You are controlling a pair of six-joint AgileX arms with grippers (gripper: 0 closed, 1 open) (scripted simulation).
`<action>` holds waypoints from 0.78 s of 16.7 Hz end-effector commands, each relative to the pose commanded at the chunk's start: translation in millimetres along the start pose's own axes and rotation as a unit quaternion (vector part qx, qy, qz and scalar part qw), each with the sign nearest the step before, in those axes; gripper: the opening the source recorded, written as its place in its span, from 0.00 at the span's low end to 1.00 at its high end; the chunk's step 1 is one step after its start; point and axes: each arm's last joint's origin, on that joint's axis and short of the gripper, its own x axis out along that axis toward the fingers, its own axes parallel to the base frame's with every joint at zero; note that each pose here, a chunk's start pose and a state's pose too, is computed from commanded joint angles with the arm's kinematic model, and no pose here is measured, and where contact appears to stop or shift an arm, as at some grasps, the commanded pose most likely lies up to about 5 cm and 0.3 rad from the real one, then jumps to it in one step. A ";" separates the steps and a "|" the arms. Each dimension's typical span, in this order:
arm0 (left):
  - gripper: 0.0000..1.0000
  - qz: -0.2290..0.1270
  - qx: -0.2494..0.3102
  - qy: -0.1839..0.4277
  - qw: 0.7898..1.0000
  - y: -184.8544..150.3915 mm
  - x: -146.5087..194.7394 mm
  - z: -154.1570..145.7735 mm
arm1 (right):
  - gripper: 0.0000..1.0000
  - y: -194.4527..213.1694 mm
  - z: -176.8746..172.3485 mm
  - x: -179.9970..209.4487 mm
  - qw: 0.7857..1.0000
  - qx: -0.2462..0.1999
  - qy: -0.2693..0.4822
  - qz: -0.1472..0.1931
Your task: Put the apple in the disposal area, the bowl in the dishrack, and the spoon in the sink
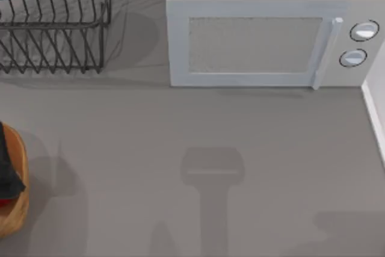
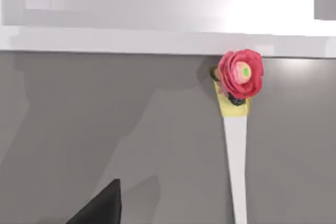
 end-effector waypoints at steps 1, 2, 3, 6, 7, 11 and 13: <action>1.00 0.000 0.000 0.000 1.000 0.0 0.0 0.0 | 1.00 -7.4 5.7 5.4 0.999 -0.001 0.040 0.012; 1.00 0.000 0.000 0.000 1.000 0.0 0.0 0.0 | 1.00 -14.5 10.6 11.0 0.997 -0.002 0.077 0.025; 1.00 0.000 0.000 0.000 1.000 0.0 0.0 0.0 | 1.00 -21.1 14.6 16.5 0.993 -0.003 0.108 0.038; 1.00 0.000 0.000 0.000 1.000 0.0 0.0 0.0 | 1.00 -35.8 21.9 28.7 0.983 -0.003 0.171 0.067; 1.00 0.000 0.000 0.000 1.000 0.0 0.0 0.0 | 1.00 -38.5 23.1 30.9 0.981 -0.003 0.182 0.073; 1.00 0.000 0.000 0.000 1.000 0.0 0.0 0.0 | 1.00 -40.3 23.8 32.3 0.979 -0.003 0.189 0.077; 1.00 0.000 0.000 0.000 1.000 0.0 0.0 0.0 | 1.00 -39.1 23.5 32.9 0.979 -0.005 0.188 0.077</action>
